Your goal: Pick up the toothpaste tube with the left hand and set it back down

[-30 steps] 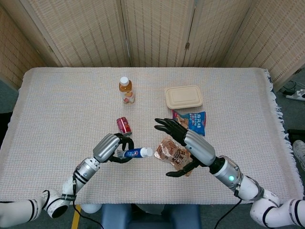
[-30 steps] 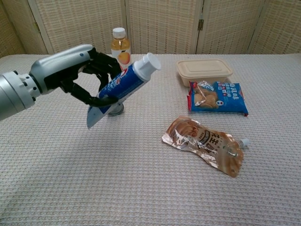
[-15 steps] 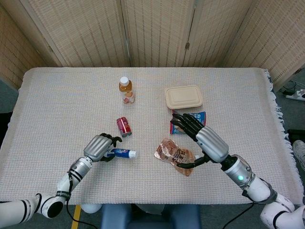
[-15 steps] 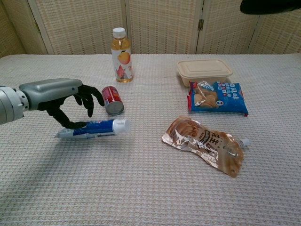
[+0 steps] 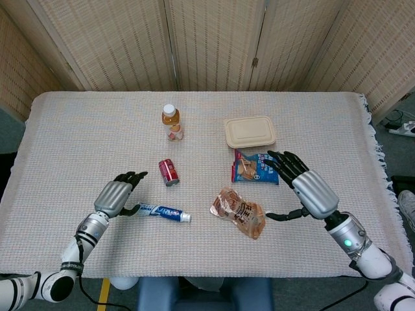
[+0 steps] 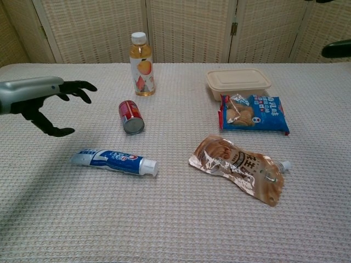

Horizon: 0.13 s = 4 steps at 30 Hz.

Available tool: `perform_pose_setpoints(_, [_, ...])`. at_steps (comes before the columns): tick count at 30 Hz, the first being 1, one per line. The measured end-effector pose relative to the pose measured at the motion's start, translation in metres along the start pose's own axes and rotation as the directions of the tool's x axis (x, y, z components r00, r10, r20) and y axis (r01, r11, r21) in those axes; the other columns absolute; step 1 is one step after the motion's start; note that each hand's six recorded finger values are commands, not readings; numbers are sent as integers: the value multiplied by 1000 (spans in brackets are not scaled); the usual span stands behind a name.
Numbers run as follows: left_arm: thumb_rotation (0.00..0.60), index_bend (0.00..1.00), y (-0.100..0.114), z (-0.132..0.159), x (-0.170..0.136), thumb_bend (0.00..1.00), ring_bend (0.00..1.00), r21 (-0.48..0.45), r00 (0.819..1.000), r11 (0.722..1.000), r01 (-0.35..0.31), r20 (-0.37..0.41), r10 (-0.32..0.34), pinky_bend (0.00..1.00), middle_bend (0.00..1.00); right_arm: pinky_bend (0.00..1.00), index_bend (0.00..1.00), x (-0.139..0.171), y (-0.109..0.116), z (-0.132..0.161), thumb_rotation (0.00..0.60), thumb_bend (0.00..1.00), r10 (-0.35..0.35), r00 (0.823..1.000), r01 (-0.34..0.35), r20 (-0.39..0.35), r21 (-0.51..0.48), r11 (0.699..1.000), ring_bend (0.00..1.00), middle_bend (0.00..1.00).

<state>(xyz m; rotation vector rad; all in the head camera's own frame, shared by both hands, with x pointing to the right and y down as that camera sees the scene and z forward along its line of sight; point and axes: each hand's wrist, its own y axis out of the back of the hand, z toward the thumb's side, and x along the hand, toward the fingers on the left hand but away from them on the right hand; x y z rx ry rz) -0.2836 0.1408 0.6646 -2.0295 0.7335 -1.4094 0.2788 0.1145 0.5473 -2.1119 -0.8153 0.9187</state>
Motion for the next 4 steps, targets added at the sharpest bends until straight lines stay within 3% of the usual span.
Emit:
perform_pose_setpoints(1, [600, 49, 5, -4, -3, 406, 135, 6, 1000, 1000, -26, -9, 26, 154, 191, 0, 0, 3, 0, -4, 486, 75, 2, 1000, -2, 16, 21, 1000, 0, 0])
perform_pose_setpoints(4, [600, 83, 23, -19, -14, 406, 141, 33, 991, 992, -122, -43, 124, 144, 192, 0, 0, 15, 1, -18, 599, 75, 5, 997, -12, 77, 91, 996, 0, 0])
